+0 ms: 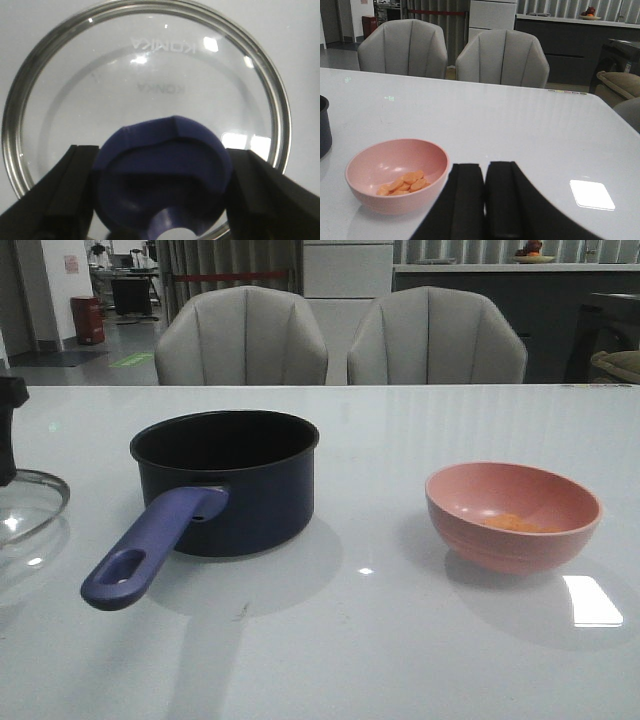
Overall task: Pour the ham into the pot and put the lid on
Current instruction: 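Set the glass lid on the table beside the saucepan, release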
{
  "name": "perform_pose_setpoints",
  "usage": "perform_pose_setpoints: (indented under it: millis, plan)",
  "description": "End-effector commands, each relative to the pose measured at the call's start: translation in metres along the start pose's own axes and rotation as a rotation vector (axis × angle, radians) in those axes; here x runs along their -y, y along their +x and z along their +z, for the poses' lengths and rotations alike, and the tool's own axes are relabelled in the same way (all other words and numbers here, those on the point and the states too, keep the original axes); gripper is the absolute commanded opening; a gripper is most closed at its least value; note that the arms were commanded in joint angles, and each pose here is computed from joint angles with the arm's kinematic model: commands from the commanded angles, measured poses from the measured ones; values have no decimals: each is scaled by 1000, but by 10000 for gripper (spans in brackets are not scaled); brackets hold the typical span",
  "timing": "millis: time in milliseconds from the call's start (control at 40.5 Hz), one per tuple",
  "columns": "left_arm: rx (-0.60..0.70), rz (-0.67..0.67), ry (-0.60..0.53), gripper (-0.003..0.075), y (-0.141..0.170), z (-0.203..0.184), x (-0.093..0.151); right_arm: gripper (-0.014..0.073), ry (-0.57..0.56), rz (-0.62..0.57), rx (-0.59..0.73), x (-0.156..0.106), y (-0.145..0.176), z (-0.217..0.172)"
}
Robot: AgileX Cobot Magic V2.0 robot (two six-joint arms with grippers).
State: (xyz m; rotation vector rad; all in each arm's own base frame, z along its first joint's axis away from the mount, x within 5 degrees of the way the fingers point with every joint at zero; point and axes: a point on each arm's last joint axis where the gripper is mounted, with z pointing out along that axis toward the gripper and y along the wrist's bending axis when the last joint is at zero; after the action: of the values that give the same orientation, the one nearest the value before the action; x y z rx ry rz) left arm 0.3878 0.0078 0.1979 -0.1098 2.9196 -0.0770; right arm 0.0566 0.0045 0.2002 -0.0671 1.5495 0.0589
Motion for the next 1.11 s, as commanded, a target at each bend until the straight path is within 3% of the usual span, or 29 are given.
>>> perform_pose_setpoints:
  millis: [0,198,445,692,1087]
  plan:
    - [132,-6,5,329,-2,-20,-3,155,4,-11,109,0,-10,-2]
    - [123,35,1,358,2,-14,-4,155,4,-11,109,0,-10,-2]
    - [120,40,6,633,1,-15,-2,155,4,-11,109,0,-10,-2]
    - [139,94,14,637,-1,-39,16,155,4,-11,109,0,-10,-2]
    - [476,127,-2,637,37,-144,17,155,4,-11,109,0,-10,-2]
